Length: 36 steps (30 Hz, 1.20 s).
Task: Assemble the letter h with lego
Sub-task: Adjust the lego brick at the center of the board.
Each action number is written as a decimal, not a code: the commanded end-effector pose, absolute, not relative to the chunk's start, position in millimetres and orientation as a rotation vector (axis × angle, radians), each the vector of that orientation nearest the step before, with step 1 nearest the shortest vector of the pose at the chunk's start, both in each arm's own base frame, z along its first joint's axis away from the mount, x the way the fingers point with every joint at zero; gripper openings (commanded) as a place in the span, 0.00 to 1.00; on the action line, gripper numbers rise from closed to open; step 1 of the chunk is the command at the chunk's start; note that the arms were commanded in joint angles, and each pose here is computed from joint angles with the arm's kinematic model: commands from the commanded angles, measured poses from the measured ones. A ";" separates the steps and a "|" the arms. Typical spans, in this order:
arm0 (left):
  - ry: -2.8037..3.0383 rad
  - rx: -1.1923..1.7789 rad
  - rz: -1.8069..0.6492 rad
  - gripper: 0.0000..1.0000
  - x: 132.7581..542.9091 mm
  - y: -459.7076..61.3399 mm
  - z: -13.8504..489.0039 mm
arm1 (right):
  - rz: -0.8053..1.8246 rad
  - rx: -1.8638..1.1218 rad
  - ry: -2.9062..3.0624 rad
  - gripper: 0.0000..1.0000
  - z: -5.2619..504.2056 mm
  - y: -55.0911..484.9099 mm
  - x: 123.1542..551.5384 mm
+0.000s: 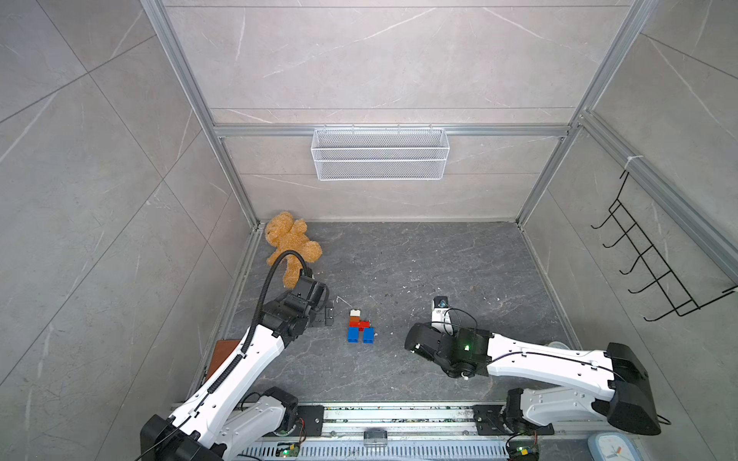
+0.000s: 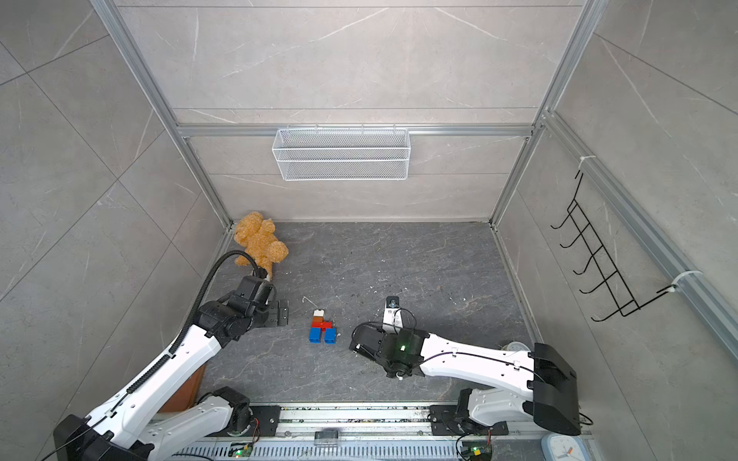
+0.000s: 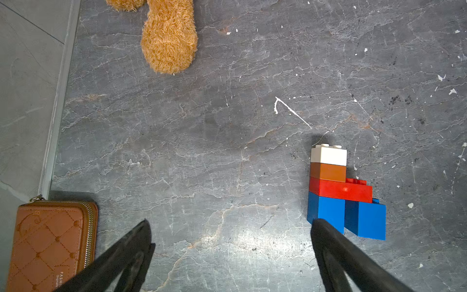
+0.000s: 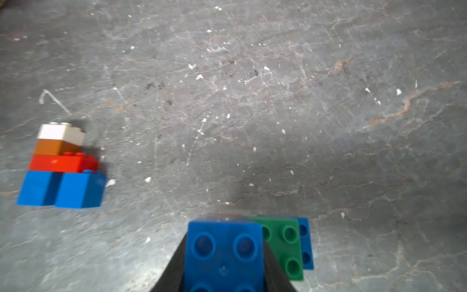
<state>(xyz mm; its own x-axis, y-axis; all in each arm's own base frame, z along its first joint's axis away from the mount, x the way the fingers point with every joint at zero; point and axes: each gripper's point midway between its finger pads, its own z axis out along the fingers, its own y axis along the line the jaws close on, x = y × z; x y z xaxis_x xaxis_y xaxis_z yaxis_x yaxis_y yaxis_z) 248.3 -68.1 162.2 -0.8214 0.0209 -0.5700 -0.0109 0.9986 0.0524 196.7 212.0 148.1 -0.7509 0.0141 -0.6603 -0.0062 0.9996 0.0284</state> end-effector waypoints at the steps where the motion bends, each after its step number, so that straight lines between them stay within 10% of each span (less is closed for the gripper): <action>1: 2.498 0.010 0.091 1.00 249.9 -63.6 175.1 | -0.057 -0.033 2.481 0.00 163.2 202.3 189.8; 36: 2.499 0.014 0.091 1.00 249.3 -63.6 174.2 | 0.187 -0.068 3.347 0.00 118.2 255.5 226.3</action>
